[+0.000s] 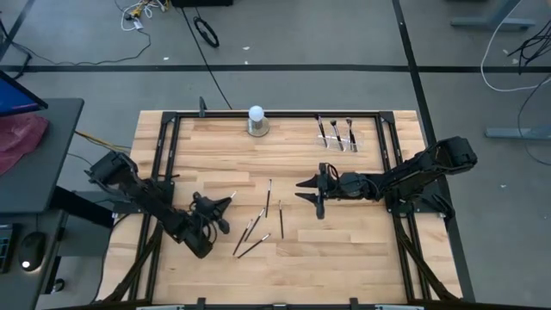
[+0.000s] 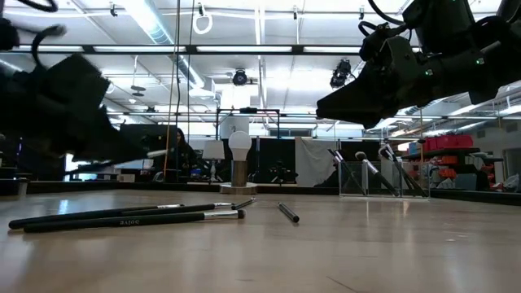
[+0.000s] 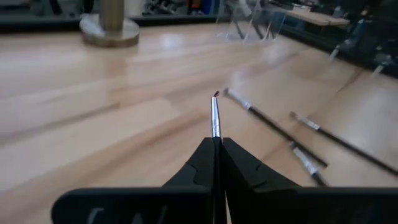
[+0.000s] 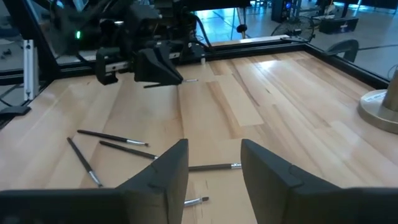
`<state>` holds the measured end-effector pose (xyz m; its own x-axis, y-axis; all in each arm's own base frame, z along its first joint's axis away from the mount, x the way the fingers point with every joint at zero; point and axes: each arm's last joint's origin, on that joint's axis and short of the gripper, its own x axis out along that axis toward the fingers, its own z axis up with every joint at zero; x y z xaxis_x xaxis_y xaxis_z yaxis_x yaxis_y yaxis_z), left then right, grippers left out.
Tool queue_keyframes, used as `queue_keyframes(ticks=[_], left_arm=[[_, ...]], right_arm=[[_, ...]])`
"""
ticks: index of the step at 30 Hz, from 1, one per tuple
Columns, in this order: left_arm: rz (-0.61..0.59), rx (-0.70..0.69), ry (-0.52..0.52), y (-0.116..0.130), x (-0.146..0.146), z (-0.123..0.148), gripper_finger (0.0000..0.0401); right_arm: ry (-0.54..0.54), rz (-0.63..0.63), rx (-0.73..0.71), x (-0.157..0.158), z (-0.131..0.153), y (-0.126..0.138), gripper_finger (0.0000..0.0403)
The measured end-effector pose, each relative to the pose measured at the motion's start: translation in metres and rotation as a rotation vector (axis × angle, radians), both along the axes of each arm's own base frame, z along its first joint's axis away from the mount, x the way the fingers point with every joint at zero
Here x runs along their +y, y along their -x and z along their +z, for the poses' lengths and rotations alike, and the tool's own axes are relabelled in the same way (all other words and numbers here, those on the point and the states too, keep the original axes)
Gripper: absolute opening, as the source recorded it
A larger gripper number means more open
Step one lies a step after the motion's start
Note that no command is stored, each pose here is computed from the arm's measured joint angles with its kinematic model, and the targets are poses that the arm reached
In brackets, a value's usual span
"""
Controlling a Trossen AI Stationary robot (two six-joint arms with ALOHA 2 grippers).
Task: Put items in baskets/containers
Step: Put the silver liner brush into the transparent organizer
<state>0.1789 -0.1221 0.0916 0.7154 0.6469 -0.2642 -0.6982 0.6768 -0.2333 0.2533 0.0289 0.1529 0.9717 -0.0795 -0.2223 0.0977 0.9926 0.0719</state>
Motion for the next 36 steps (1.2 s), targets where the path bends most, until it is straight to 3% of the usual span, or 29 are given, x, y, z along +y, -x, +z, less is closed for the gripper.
queue_keyframes(ticks=[4, 8, 13, 19, 27, 36], left_arm=[[-0.059, 0.025, -0.024, -0.018, 0.0, 0.018, 0.0014], [-0.224, 0.03, -0.04, -0.045, 0.004, 0.041, 0.0015], [-0.402, -0.085, -0.144, -0.069, 0.019, 0.069, 0.0015], [-0.533, -0.214, -0.213, -0.082, 0.037, 0.086, 0.0016], [-0.56, -0.229, -0.222, -0.085, 0.044, 0.088, 0.0016], [-0.562, -0.224, -0.24, -0.085, 0.044, 0.088, 0.0017]], right_arm=[[-0.023, 0.017, -0.001, 0.001, 0.0, 0.0, 0.0151], [-0.036, 0.038, -0.02, 0.001, -0.001, -0.002, 0.0156], [-0.021, 0.144, -0.097, 0.006, -0.019, -0.013, 0.0178], [-0.028, 0.155, -0.274, 0.011, -0.029, -0.041, 0.0197], [0.001, 0.156, -0.413, 0.016, -0.005, -0.079, 0.0199], [-0.002, 0.179, -0.452, 0.019, 0.004, -0.087, 0.0183]])
